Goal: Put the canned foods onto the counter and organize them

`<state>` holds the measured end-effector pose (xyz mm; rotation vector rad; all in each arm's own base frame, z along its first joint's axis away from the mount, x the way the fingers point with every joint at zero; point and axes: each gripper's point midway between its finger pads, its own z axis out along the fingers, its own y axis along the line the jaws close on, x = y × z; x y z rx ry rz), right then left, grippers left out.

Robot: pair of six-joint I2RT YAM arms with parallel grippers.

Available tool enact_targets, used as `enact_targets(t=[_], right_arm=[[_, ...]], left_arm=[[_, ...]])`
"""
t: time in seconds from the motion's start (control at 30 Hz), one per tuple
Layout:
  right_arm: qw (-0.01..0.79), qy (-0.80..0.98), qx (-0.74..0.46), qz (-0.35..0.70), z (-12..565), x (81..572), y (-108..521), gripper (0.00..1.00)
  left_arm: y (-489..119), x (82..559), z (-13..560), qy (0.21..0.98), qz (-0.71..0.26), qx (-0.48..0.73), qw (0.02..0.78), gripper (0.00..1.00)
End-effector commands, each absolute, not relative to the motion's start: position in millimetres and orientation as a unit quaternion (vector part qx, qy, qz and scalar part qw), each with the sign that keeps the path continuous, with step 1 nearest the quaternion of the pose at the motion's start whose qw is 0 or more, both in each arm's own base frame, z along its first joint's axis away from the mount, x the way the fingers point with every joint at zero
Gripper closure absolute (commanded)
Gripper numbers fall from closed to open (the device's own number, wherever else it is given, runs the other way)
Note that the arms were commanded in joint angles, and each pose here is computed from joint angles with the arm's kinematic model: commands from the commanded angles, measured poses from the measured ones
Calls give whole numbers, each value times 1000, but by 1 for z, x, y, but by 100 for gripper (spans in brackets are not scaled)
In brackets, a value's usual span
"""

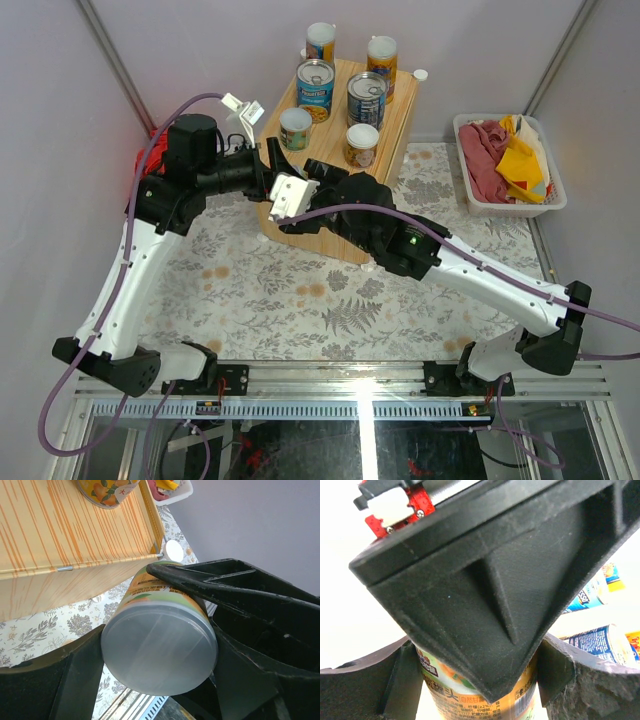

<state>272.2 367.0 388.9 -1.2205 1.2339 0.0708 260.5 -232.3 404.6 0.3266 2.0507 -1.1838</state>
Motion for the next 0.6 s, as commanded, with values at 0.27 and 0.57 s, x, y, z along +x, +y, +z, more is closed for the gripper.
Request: enact_targets(t=[0.27,0.57], right_arm=[[692,543,-475,29,429,283,360,100],[694,550,-461,51,428,285,361,100]], left_arm=[[-224,271,450,746,-474,80,460,40],[-200,288,453,732,-450,-25,510,24]])
